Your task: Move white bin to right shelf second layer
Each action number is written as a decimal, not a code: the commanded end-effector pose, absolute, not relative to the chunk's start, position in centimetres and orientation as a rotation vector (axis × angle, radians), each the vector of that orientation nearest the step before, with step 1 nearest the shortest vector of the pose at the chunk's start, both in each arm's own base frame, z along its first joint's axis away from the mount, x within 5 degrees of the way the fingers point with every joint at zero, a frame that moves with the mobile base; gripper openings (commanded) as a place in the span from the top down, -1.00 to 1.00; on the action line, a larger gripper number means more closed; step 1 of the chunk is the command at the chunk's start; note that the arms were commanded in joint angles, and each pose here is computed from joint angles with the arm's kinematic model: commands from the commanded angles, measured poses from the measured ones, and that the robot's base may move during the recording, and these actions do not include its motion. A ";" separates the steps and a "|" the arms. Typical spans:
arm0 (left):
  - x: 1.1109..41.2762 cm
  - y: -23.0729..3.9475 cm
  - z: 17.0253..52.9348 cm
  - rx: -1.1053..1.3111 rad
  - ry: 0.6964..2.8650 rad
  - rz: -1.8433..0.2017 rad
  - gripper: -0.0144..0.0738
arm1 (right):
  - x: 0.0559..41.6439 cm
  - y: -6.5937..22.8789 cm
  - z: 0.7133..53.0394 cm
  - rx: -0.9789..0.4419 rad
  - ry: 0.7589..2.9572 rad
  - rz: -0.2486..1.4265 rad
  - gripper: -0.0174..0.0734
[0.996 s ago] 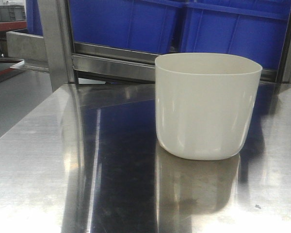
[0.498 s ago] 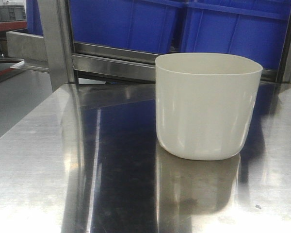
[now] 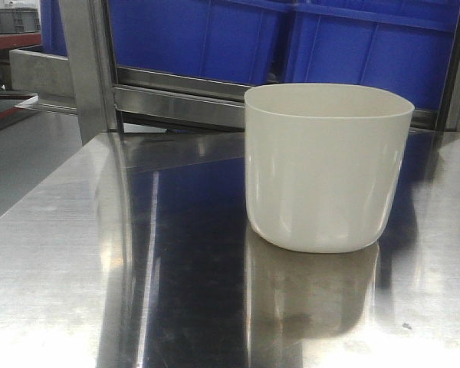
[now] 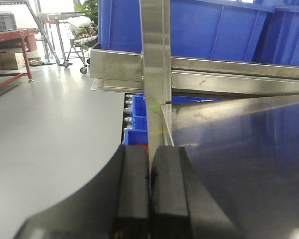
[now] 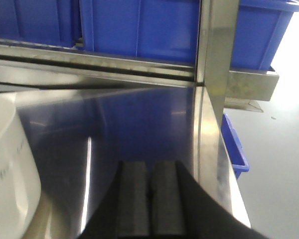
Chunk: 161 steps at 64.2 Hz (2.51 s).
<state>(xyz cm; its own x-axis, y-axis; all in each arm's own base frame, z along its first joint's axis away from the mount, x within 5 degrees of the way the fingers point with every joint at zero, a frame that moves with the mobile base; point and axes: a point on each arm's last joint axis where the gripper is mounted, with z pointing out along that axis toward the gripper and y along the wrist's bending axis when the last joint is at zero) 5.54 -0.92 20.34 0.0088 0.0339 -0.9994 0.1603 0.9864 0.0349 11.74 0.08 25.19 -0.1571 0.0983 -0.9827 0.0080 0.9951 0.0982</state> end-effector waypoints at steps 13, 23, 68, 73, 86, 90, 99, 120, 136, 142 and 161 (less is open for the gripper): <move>5.6 -0.9 19.9 0.139 1.501 -0.107 0.48 | 17.7 0.1 33.1 0.112 1.619 0.115 0.49; 5.6 -0.9 19.9 0.139 1.501 -0.107 0.48 | 20.6 0.7 35.6 0.173 1.779 0.181 0.49; 5.6 -0.9 19.9 0.139 1.501 -0.107 0.48 | 27.8 10.1 36.2 -0.129 2.216 0.297 -0.55; 5.6 -0.9 19.9 0.139 1.501 -0.107 0.48 | 28.0 10.3 35.5 -0.136 2.259 0.287 -0.54; 5.6 -0.9 19.9 0.139 1.501 -0.107 0.48 | 28.5 10.4 34.2 -0.140 2.335 0.263 -0.53; 5.6 -0.9 19.9 0.139 1.501 -0.107 0.48 | 28.6 10.5 34.0 -0.140 2.344 0.262 -0.53; 5.6 -0.9 19.9 0.139 1.501 -0.107 0.48 | 29.0 10.7 33.3 -0.142 2.364 0.256 -0.53; 5.6 -0.9 19.9 0.139 1.501 -0.107 0.48 | 30.3 11.1 31.2 -0.146 2.431 0.236 -0.53; 5.6 -0.9 19.9 0.139 1.501 -0.107 0.48 | 31.3 11.5 29.6 -0.149 2.463 0.226 -0.53; 5.6 -0.9 19.9 0.139 1.501 -0.107 0.48 | 31.6 11.6 29.0 -0.150 2.482 0.221 -0.53; 5.6 -0.9 19.9 0.139 1.501 -0.107 0.48 | 31.8 12.1 28.1 -0.108 2.520 0.274 -0.53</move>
